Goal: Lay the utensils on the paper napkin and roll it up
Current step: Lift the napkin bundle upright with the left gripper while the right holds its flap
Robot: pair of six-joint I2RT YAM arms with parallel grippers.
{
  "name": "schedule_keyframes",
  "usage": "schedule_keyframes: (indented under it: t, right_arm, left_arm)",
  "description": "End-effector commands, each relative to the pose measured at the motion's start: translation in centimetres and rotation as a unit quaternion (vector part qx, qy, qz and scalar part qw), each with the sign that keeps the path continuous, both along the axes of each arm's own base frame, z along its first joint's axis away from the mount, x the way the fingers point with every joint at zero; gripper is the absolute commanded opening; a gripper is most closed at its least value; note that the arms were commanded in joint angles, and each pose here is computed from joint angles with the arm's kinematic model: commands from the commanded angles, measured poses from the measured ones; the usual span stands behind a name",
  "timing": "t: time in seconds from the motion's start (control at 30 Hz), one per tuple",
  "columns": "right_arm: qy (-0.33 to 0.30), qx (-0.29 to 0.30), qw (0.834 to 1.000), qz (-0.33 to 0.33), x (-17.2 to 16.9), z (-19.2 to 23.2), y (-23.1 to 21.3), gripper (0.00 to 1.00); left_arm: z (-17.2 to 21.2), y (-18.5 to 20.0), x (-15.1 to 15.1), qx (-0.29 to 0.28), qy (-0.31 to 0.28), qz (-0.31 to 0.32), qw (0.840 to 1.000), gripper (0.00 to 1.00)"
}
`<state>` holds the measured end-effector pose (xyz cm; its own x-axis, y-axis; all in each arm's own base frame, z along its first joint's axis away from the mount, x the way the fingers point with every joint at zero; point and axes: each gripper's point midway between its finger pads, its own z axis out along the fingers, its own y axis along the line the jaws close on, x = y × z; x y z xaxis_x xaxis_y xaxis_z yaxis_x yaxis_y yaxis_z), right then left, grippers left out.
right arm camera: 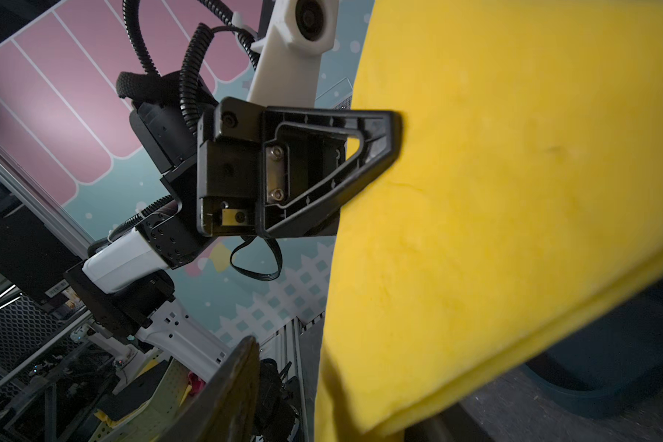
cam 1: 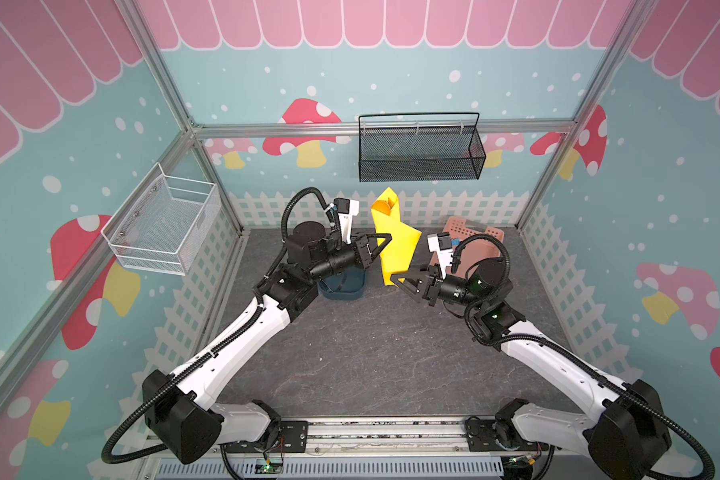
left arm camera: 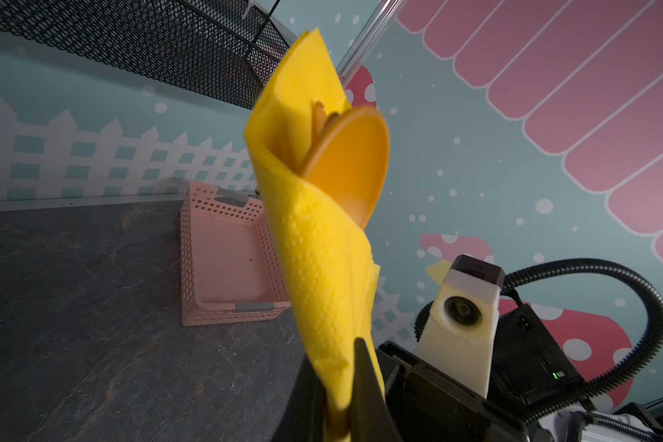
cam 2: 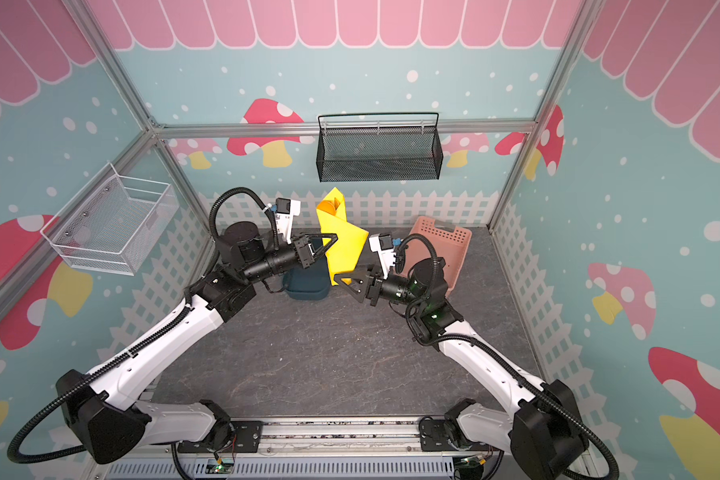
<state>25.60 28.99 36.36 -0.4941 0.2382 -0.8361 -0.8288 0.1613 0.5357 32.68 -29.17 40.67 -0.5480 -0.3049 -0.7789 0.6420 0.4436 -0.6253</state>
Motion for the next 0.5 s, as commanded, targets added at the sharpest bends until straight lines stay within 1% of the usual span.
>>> schedule_keyframes:
  t: [0.0, 0.07, 0.13, 0.27, 0.4, 0.47]
  right_arm:
    - [-0.018, 0.009, 1.000, 0.011, -0.5, 1.4, 0.5, 0.53]
    - [-0.013, 0.001, 1.000, 0.007, -0.1, 1.0, 0.6, 0.53]
    - [-0.008, -0.005, 1.000, -0.005, 0.3, 0.6, 0.6, 0.56]
    - [-0.010, -0.012, 1.000, -0.016, 0.7, 0.4, 0.6, 0.57]
    - [-0.012, -0.013, 1.000, 0.001, 0.4, 0.6, 1.0, 0.54]
    - [-0.011, -0.014, 1.000, 0.005, 0.4, 0.6, 1.2, 0.51]
  left_arm:
    - [2.1, 0.8, -0.4, -0.002, -0.028, 0.014, 1.000, 0.00]
    - [2.3, 0.9, -0.5, -0.004, -0.030, 0.015, 0.999, 0.00]
    - [2.4, 0.9, -0.5, -0.005, -0.030, 0.014, 0.999, 0.00]
    - [2.6, 1.1, -0.6, -0.006, -0.031, 0.018, 0.999, 0.00]
    - [2.6, 1.2, -0.5, -0.004, -0.031, 0.023, 0.999, 0.00]
    - [2.5, 1.3, -0.4, -0.002, -0.029, 0.026, 0.999, 0.00]
